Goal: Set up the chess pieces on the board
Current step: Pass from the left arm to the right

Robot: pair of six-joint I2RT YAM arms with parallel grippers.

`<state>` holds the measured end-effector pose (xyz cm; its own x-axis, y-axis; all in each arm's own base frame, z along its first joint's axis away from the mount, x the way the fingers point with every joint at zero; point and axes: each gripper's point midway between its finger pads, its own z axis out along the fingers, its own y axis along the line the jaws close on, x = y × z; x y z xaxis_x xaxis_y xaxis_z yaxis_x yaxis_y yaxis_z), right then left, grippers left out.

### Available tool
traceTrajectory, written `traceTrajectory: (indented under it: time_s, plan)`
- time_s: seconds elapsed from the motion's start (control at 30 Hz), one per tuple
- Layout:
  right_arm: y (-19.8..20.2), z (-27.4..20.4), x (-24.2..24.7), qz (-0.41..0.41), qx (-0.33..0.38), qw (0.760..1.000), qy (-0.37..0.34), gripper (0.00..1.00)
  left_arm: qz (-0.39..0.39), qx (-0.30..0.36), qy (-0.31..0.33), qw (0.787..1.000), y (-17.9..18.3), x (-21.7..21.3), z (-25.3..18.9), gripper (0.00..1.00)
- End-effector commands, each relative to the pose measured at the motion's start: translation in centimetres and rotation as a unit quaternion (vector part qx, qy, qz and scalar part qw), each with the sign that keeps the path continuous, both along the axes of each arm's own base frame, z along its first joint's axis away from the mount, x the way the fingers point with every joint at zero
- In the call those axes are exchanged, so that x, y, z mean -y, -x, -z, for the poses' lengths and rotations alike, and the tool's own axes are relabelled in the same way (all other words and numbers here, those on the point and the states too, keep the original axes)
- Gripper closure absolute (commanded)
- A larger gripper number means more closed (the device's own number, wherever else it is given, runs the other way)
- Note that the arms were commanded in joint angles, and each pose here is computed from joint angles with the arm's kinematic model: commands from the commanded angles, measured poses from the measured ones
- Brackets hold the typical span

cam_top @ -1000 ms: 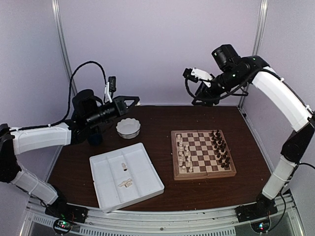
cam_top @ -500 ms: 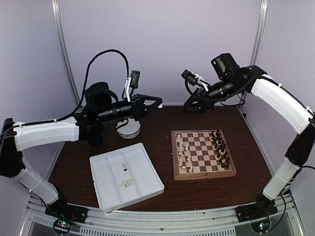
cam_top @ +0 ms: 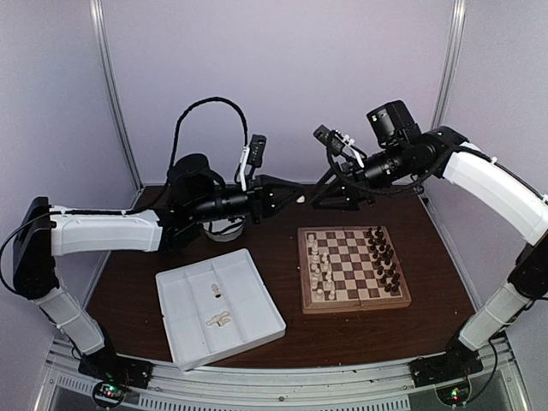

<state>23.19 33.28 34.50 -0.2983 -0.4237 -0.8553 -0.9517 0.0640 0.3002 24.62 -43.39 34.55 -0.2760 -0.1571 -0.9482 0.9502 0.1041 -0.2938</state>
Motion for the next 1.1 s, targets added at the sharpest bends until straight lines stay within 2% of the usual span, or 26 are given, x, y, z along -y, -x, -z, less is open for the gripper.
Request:
traceTrajectory:
  time_s: [0.0,0.23,0.47,0.53,0.67,0.87,1.0,1.07]
  plan:
    - [-0.4,-1.2,-0.8,-0.006,0.005,1.000,-0.027,0.44,0.029,0.031,0.062,0.997,1.4,0.5,-4.0,1.00]
    - [-1.0,-0.7,-1.2,0.007,0.003,1.000,-0.021,0.50,0.043,0.031,0.068,0.996,2.0,1.1,-4.7,1.00]
    - [-1.2,-0.5,-1.4,0.006,0.000,1.000,-0.022,0.72,0.048,0.027,0.067,0.996,2.2,1.3,-4.6,1.00]
    - [-1.1,-0.6,-1.4,0.005,0.000,1.000,-0.025,0.73,0.048,0.024,0.065,0.996,2.1,1.4,-4.5,1.00]
    - [-0.9,-0.9,-1.5,-0.001,-0.002,1.000,-0.030,0.68,0.045,0.023,0.062,0.997,2.0,1.4,-4.2,1.00]
    - [-0.8,-0.6,-1.5,-0.002,-0.005,1.000,-0.026,0.85,0.043,0.021,0.061,0.997,1.9,1.5,-4.1,1.00]
    - [-1.1,0.2,-1.1,0.006,0.008,1.000,-0.011,0.88,0.039,0.017,0.037,0.998,1.7,1.7,-3.9,0.75]
    - [-1.3,1.2,-0.7,0.012,0.023,1.000,0.011,0.89,0.019,0.004,0.009,1.000,1.2,1.5,-3.9,0.68]
